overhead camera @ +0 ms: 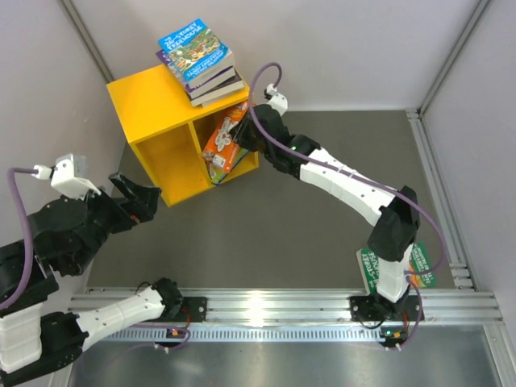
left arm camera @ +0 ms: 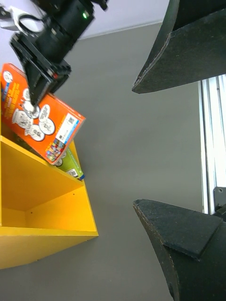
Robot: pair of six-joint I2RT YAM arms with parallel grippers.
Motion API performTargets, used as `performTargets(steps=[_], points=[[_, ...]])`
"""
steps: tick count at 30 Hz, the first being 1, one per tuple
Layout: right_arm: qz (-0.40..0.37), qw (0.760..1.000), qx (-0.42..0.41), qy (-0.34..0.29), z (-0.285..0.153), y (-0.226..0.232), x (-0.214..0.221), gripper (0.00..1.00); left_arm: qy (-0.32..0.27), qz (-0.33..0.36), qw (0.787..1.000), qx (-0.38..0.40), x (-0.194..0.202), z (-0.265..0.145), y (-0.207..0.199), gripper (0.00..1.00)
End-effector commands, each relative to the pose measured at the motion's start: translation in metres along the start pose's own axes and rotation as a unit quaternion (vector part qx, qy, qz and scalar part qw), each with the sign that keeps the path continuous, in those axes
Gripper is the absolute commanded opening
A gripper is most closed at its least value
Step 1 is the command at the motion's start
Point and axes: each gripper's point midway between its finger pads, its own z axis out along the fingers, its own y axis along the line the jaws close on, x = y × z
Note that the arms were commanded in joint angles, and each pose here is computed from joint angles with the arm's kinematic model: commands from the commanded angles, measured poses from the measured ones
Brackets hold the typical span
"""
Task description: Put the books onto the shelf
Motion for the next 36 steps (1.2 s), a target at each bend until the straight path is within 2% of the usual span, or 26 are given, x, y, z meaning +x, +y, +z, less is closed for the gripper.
performTargets(steps=[1,7,15,24,29,36], points=[[-0.007,0.985,0.007,-0.171,-0.025,0.04,-0.078,0.0,0.024,0.039,0.998,-0.035,0.01,-0.012,0.027,0.99],[-0.024,0.967,0.046,-0.25,-0.031,0.045,-0.082,0.0,0.043,0.065,0.996,-0.036,0.019,-0.007,0.025,0.99],[-0.01,0.959,0.068,-0.275,0.011,0.034,-0.059,0.0,0.05,0.076,0.995,-0.034,0.022,-0.006,0.025,0.99],[0.024,0.934,0.092,-0.343,0.044,0.021,-0.058,0.0,0.073,0.084,0.993,-0.029,0.034,-0.003,0.023,0.99],[0.036,0.936,0.105,-0.333,0.057,0.0,-0.034,0.0,0.074,0.092,0.992,-0.036,0.034,0.0,0.023,0.99],[0.016,0.954,0.123,-0.274,0.08,-0.039,0.02,0.0,0.053,0.08,0.995,-0.036,0.025,-0.001,0.022,0.99]])
